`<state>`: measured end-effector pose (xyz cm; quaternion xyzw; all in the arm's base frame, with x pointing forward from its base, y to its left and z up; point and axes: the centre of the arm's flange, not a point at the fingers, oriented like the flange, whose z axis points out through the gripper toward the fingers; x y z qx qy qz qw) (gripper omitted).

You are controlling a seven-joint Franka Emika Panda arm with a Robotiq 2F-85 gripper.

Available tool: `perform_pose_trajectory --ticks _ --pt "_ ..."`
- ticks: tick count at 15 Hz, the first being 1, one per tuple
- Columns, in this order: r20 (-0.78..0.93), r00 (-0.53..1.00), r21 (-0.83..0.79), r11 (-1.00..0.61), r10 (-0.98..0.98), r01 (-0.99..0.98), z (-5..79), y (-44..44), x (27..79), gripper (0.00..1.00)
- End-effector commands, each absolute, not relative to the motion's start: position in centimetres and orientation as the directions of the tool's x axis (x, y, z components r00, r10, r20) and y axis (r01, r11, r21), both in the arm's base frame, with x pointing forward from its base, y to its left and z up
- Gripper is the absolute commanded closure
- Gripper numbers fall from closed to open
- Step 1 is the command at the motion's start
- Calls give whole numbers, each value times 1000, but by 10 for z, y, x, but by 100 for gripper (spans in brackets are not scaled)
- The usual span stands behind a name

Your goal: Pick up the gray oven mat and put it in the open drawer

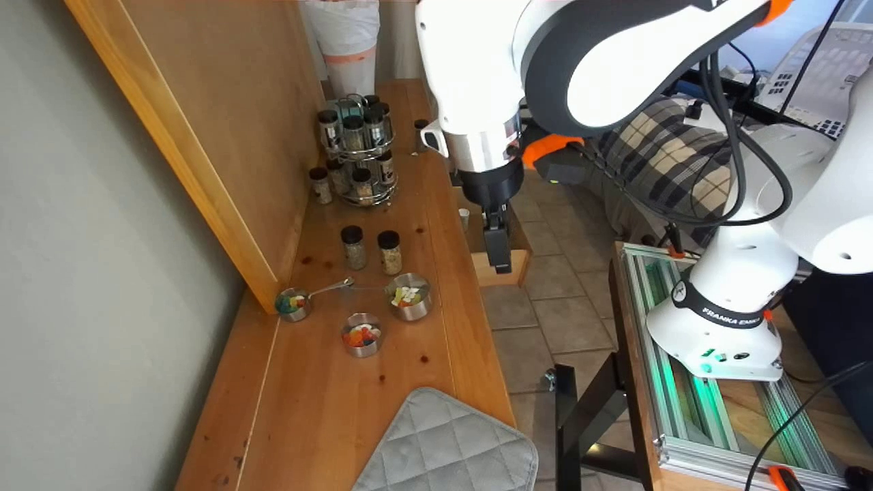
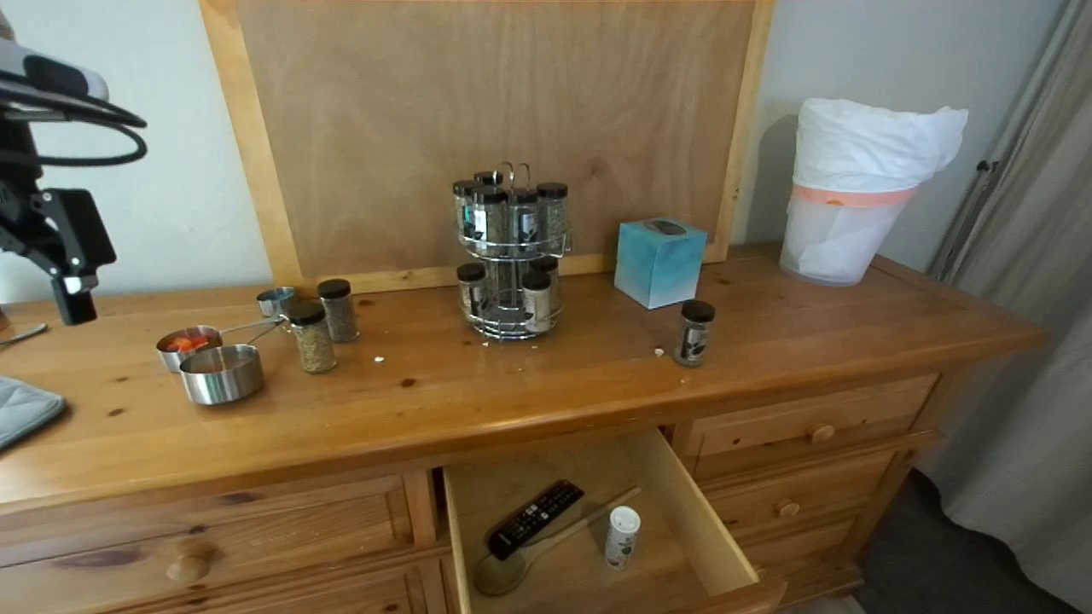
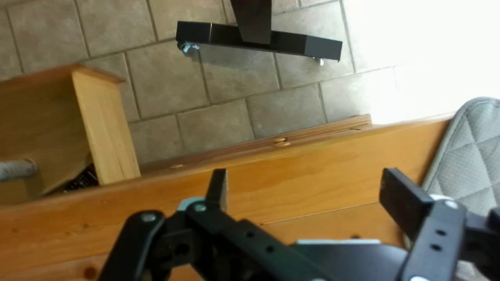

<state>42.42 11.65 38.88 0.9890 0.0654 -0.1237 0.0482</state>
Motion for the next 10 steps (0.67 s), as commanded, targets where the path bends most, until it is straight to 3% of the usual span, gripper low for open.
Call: perform_pose_trajectory --ticks 1,10 --pt "-223 923 45 -942 315 332 346 151 440 0" --pt "-20 711 -47 -711 703 702 255 213 476 0"
